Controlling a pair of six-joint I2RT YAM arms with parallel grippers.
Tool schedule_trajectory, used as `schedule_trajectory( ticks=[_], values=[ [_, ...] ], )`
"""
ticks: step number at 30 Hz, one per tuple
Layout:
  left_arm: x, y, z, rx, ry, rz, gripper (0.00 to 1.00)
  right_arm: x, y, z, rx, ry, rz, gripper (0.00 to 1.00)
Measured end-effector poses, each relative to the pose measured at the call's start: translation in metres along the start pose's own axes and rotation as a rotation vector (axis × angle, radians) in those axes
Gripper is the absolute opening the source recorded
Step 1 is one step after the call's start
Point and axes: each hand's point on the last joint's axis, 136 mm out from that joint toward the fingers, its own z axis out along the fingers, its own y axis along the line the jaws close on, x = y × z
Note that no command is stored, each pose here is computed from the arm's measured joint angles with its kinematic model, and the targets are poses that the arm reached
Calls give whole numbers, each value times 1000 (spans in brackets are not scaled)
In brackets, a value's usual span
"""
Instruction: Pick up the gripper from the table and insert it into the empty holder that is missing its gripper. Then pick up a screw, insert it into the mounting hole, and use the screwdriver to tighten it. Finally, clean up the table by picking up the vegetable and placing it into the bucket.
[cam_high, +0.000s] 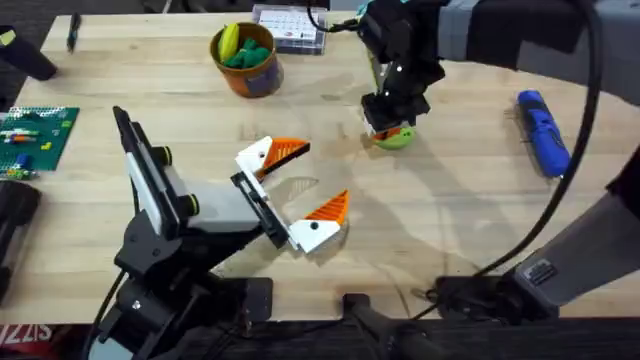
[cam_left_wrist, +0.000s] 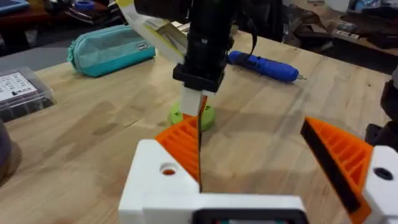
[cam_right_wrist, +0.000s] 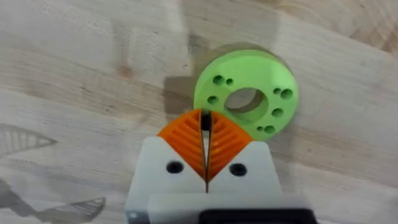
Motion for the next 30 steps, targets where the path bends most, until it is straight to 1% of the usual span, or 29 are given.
schedule_trajectory(
  ticks=[11, 13, 15, 18, 21, 22, 24, 30],
  values=[
    [0, 0, 0, 0, 0, 0, 986, 4, -2, -1, 2, 17, 3, 7],
    [0, 0, 0, 0, 0, 1, 986, 8, -4, -5, 4, 41, 6, 7],
    [0, 0, 0, 0, 0, 0, 986, 7, -5, -13, 4, 44, 10, 7],
    [0, 0, 0, 0, 0, 0, 986, -1, -5, -30, -1, 21, 14, 7],
    [0, 0, 0, 0, 0, 0, 986, -9, -4, -56, -11, -21, 16, 7],
    [0, 0, 0, 0, 0, 0, 986, -14, -4, -86, -19, -61, 16, 7],
    [0, 0, 0, 0, 0, 0, 986, -15, -4, -102, -22, -77, 17, 7],
    [0, 0, 0, 0, 0, 0, 986, -17, -4, -132, -30, -103, 17, 7]
  ],
)
